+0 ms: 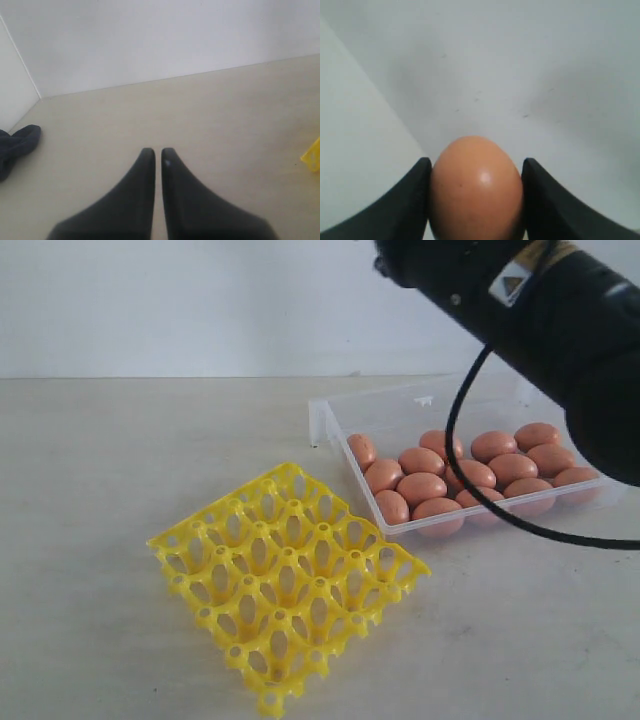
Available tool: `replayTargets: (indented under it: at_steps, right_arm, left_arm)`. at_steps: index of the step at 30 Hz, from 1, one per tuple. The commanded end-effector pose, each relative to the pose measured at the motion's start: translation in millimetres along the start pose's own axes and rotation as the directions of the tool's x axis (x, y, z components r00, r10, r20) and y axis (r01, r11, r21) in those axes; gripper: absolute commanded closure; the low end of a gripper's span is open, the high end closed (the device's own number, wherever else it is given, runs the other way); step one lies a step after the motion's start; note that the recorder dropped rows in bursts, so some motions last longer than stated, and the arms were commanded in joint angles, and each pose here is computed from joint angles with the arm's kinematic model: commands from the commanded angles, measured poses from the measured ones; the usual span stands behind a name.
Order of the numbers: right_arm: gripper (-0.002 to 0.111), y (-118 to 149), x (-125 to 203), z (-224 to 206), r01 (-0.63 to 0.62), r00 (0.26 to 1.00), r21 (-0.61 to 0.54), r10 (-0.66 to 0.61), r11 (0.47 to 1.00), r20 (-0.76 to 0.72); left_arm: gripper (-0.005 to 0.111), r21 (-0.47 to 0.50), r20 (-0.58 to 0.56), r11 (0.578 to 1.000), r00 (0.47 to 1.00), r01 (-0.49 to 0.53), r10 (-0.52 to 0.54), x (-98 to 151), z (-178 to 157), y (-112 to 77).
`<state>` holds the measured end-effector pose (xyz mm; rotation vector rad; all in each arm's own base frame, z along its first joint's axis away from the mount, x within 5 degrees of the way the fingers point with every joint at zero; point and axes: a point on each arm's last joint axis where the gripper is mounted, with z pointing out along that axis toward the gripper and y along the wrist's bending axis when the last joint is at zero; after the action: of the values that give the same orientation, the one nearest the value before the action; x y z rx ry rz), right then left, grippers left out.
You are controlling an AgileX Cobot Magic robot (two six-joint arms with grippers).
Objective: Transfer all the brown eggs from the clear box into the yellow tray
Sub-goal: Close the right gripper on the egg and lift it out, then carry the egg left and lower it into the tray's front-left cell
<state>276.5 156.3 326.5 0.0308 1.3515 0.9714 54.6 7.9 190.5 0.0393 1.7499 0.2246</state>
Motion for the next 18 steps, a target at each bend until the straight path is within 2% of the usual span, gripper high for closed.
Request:
replayTargets:
  at_steps: [1, 3, 5, 9, 12, 18]
  right_arm:
    - [0.109, 5, 32, 21, -0.078, 0.975, -0.209, 0.030, 0.975, -0.221]
    - [0.109, 6, 48, 32, -0.156, 0.950, -0.286, 0.065, 0.945, -0.305]
    - [0.109, 6, 65, 43, -0.240, 0.916, -0.378, 0.080, 0.894, -0.392]
    - [0.109, -5, 105, 54, -0.358, 0.832, -0.445, 0.065, 0.821, -0.550]
    - [0.109, -19, 131, 55, -0.394, 0.784, -0.426, 0.056, 0.814, -0.618]
    - [0.109, -41, 164, 50, -0.361, 0.743, -0.390, 0.009, 0.847, -0.669]
  left_arm:
    - [0.103, 0.004, 0.008, 1.000, 1.000, 0.004, -0.004, 0, 0, -0.4]
    - [0.103, 0.004, 0.008, 1.000, 1.000, 0.004, -0.004, 0, 0, -0.4]
    - [0.103, 0.004, 0.008, 1.000, 1.000, 0.004, -0.004, 0, 0, -0.4]
    - [0.103, 0.004, 0.008, 1.000, 1.000, 0.004, -0.004, 0, 0, -0.4]
    - [0.103, 0.004, 0.008, 1.000, 1.000, 0.004, -0.004, 0, 0, -0.4]
    - [0.103, 0.004, 0.008, 1.000, 1.000, 0.004, -0.004, 0, 0, -0.4]
